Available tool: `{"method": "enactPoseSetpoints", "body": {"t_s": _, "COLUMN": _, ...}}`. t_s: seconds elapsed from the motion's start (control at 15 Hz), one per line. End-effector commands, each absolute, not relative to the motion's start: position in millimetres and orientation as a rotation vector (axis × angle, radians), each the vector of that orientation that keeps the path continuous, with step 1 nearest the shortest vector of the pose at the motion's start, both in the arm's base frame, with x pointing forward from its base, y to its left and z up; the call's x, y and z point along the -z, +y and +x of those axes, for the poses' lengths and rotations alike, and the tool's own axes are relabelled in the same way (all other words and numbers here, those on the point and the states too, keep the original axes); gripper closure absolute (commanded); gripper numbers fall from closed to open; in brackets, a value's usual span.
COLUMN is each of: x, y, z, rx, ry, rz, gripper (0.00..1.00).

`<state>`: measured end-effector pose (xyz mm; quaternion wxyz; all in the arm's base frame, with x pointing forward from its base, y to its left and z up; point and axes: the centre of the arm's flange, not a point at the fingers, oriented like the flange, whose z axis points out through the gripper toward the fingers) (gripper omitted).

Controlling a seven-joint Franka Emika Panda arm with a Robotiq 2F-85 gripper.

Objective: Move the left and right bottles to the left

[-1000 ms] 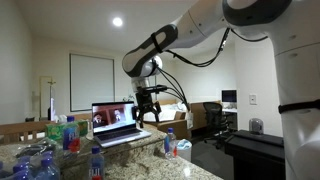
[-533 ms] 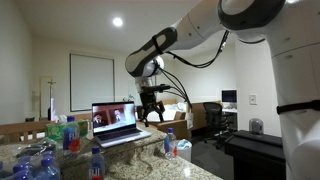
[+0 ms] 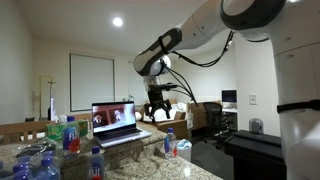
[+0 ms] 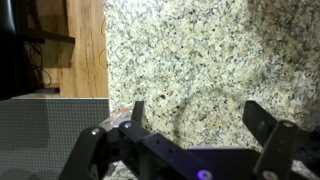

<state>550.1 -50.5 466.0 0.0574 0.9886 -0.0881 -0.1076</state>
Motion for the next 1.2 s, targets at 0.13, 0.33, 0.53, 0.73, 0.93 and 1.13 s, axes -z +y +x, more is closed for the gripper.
{"method": "enactPoseSetpoints", "body": {"t_s": 0.13, "x": -489.5, "y": -129.0, "z": 528.3, "rx": 0.115, "ry": -0.440, "rz": 3.040, "gripper": 0.00}}
{"method": "enactPoseSetpoints", "body": {"t_s": 0.33, "x": -489.4, "y": -185.9, "z": 530.6, "rx": 0.024, "ry": -0.509, "rz": 3.061, "gripper": 0.00}}
{"method": "enactPoseSetpoints", "body": {"t_s": 0.53, "x": -481.4, "y": -223.1, "z": 535.9, "rx": -0.016, "ry": -0.483, "rz": 3.111, "gripper": 0.00}}
{"method": "enactPoseSetpoints", "body": {"t_s": 0.73, "x": -466.7, "y": -253.9, "z": 536.7, "rx": 0.004, "ry": -0.405, "rz": 3.156, "gripper": 0.00}}
{"method": "enactPoseSetpoints", "body": {"t_s": 0.93, "x": -457.2, "y": -268.0, "z": 541.0, "rx": 0.035, "ry": -0.335, "rz": 3.173, "gripper": 0.00}}
{"method": "enactPoseSetpoints", "body": {"t_s": 1.13, "x": -452.6, "y": -266.9, "z": 544.7, "rx": 0.050, "ry": -0.258, "rz": 3.151, "gripper": 0.00}}
